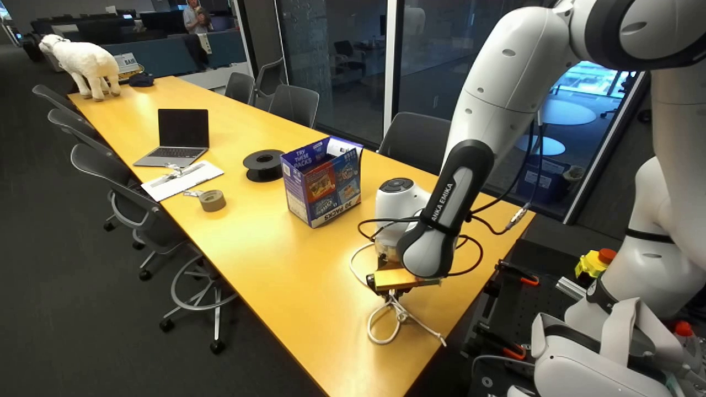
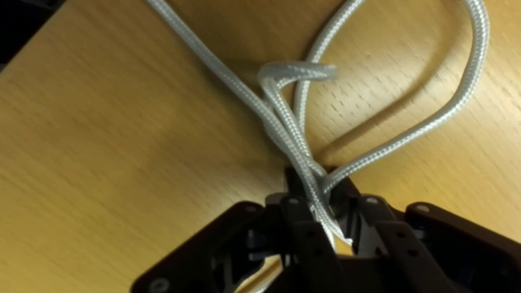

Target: Put the white ropes inside the blue box

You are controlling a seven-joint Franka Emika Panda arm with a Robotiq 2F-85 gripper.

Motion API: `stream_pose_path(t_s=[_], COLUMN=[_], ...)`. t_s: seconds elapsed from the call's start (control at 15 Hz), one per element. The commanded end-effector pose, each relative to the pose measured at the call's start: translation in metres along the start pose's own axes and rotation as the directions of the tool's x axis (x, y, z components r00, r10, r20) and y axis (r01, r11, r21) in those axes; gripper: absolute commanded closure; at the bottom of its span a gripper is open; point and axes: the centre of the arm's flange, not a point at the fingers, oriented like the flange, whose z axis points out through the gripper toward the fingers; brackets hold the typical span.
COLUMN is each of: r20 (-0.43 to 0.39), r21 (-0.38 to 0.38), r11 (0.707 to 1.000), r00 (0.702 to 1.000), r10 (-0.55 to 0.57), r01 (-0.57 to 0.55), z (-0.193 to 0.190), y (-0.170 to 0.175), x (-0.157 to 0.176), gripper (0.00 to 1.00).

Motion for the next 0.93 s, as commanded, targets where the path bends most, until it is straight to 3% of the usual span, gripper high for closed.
stream_pose_path(t_s=[0.0,0.07,0.13,0.33,0.6,0.87], r20=[0.019,0.021,0.024,0.027,0.019,-0.021], r21=[0.002,0.006,0.011,0.051,0.187,0.311], r11=[1.000,1.000,1.000,0.999,0.982,0.949], r00=[1.000,1.000,1.000,1.000,1.000,0.998], r10=[-0.001,0.002,0.001,0.001,-0.024,-0.053], r01=[0.001,-0.002,-0.001,-0.002,0.020,0.056], z=[0.007,0.008,0.009,0.012,0.009,0.001], y=[0.004,0.005,0.005,0.006,-0.011,-0.044], x=[0.004,0.005,0.006,0.012,0.038,0.092], gripper=[0.94,0.98,0.93,0.92,0.92,0.92])
